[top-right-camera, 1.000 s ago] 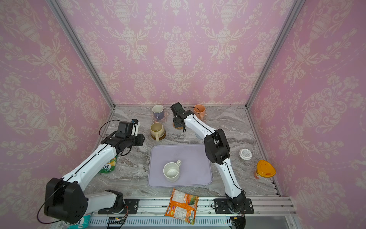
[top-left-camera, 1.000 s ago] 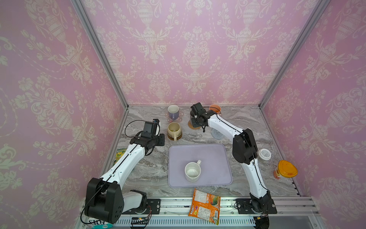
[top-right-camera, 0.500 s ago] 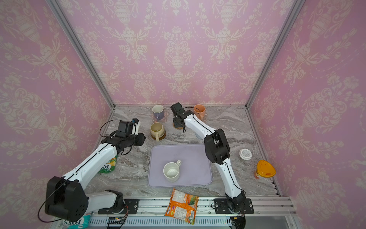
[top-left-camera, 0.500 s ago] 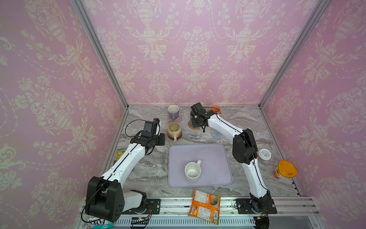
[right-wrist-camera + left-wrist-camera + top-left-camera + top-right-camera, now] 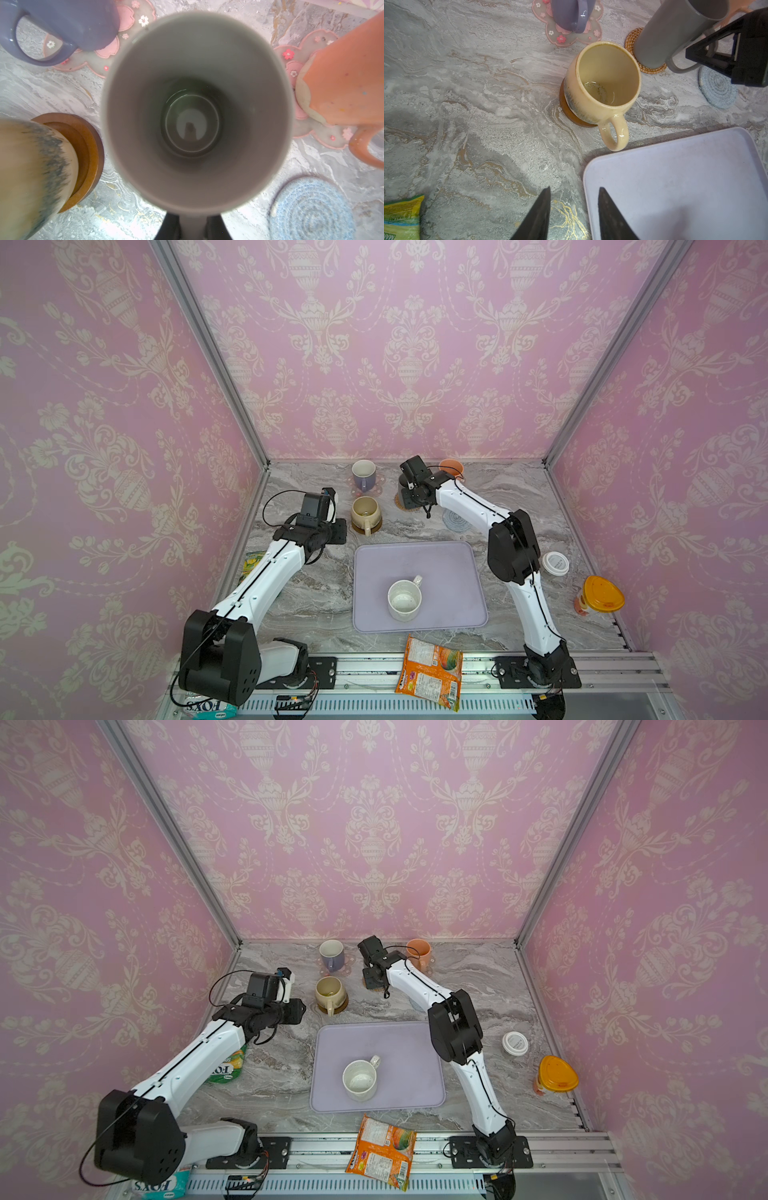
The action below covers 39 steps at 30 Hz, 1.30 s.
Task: Place cups on coasters
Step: Place the cup on the coaster.
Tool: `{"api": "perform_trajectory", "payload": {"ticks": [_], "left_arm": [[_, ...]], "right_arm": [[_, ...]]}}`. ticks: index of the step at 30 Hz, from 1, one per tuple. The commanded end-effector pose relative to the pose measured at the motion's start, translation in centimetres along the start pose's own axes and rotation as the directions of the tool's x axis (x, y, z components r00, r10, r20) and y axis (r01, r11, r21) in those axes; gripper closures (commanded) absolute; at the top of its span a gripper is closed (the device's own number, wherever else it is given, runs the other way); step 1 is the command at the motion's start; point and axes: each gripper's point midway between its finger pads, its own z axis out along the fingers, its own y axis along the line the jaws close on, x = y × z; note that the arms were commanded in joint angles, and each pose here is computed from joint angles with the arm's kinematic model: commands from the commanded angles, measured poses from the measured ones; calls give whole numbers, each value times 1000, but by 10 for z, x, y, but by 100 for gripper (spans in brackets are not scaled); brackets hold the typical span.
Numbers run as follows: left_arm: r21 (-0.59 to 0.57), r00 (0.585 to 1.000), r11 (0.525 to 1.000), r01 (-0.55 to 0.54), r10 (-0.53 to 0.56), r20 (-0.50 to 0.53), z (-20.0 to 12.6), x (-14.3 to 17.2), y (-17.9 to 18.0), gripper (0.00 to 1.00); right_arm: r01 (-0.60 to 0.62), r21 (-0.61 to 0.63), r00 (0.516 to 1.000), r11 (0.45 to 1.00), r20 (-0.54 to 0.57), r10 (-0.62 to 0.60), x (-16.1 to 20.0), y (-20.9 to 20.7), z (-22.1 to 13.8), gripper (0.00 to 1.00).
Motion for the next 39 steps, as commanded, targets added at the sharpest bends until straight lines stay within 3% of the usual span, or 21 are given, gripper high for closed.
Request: {"api": "perform_trajectory", "payload": {"ticks": [1, 12, 29, 39], "left_arm": [[13, 1000, 1000, 24, -24, 14, -3, -10, -2, 59], [14, 1000, 1000, 23, -24, 14, -4, -11, -2, 59], [17, 1000, 999, 27, -27, 14, -3, -11, -2, 59], [20, 1000, 999, 28, -28, 2, 2, -9, -3, 59]], "right_arm": [[-33, -8, 997, 999, 63, 34, -20, 2, -4, 100], [-39, -2, 997, 999, 67, 39, -21, 1, -4, 100], [-64, -38, 974, 997, 214, 70, -58, 1, -42, 100], [-77, -8, 979, 997, 187, 77, -49, -4, -25, 100]]}}
